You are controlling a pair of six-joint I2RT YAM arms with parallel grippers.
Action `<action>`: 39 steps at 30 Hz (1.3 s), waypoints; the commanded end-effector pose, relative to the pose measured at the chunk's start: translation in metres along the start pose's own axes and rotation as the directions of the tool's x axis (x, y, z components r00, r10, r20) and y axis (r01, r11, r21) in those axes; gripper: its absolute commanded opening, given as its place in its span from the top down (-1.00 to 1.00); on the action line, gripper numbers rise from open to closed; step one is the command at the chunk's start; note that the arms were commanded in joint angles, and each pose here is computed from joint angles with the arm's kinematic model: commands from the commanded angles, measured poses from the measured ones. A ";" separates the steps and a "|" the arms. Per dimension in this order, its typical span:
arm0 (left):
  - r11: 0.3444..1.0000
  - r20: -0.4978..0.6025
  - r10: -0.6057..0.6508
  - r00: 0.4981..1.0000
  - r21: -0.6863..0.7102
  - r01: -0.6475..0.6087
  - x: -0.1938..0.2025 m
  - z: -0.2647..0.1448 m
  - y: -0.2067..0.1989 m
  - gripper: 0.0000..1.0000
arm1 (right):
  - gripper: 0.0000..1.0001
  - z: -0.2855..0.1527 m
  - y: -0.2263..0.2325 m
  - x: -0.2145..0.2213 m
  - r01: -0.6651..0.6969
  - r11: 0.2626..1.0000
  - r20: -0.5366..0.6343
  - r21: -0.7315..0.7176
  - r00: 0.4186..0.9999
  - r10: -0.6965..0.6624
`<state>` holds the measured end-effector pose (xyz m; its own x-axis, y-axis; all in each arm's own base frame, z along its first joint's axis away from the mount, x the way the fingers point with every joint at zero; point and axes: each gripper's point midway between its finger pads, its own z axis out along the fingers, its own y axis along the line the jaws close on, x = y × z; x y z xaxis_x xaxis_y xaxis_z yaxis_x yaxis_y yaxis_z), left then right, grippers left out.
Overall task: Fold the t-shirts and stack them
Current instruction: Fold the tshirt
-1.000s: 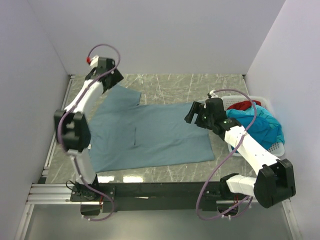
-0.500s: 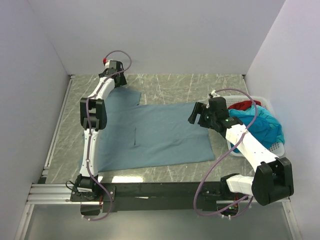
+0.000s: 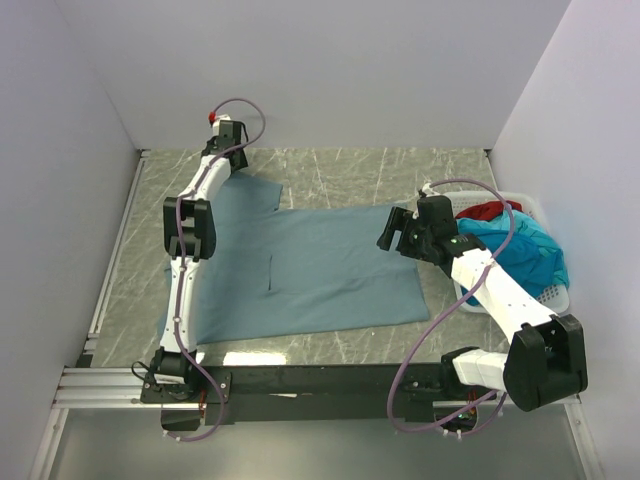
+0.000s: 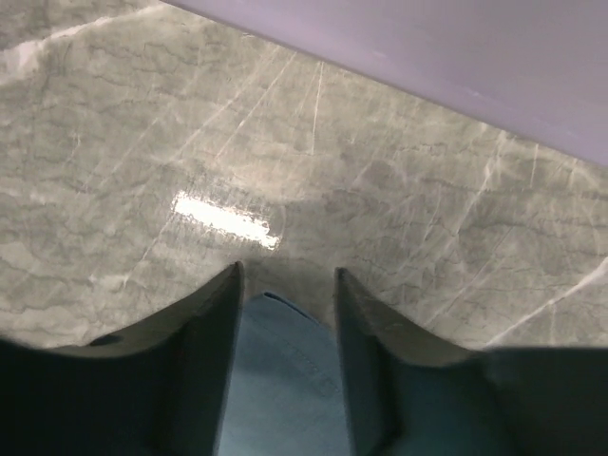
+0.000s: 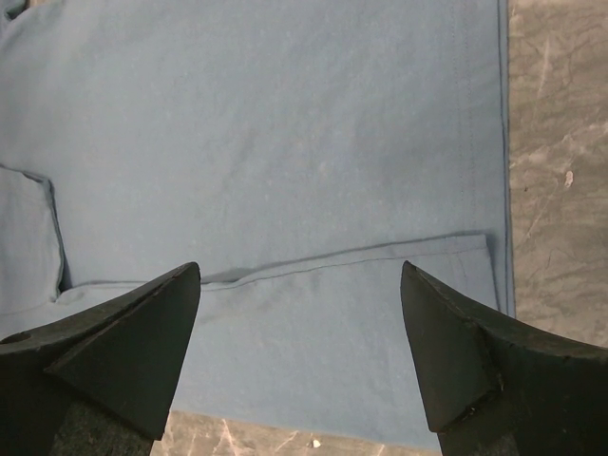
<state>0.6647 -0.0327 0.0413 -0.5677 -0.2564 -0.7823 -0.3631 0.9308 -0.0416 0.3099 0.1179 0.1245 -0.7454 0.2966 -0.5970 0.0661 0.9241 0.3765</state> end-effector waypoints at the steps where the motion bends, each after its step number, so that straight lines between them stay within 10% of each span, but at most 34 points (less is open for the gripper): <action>1: 0.999 0.054 -0.028 0.998 0.037 0.026 -0.031 -0.017 -0.002 0.07 | -0.83 -0.007 0.000 -0.009 -0.010 1.000 0.037 0.001 0.999 0.010; 7: 0.999 -0.012 -0.001 1.000 0.043 0.002 -0.014 -0.014 -0.003 0.35 | -0.82 -0.007 -0.005 -0.008 -0.005 1.000 0.030 0.030 1.000 0.004; 11: 1.000 -0.027 0.000 1.000 0.030 0.001 -0.006 -0.016 0.003 0.99 | -0.82 -0.006 -0.007 -0.010 -0.010 0.999 0.036 0.042 0.999 0.009; 39: 0.987 0.076 0.017 0.997 0.156 -0.029 -0.056 -0.090 -0.004 0.99 | -0.62 0.188 -0.047 -0.145 -0.063 0.870 -0.032 0.488 0.995 0.090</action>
<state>0.6324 -0.0373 0.1099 -0.5495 -0.2322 -0.8026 -0.2802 0.9562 -0.0848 0.5401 0.0894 0.0471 -0.7528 0.3666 -0.5467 0.4052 0.9126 0.0540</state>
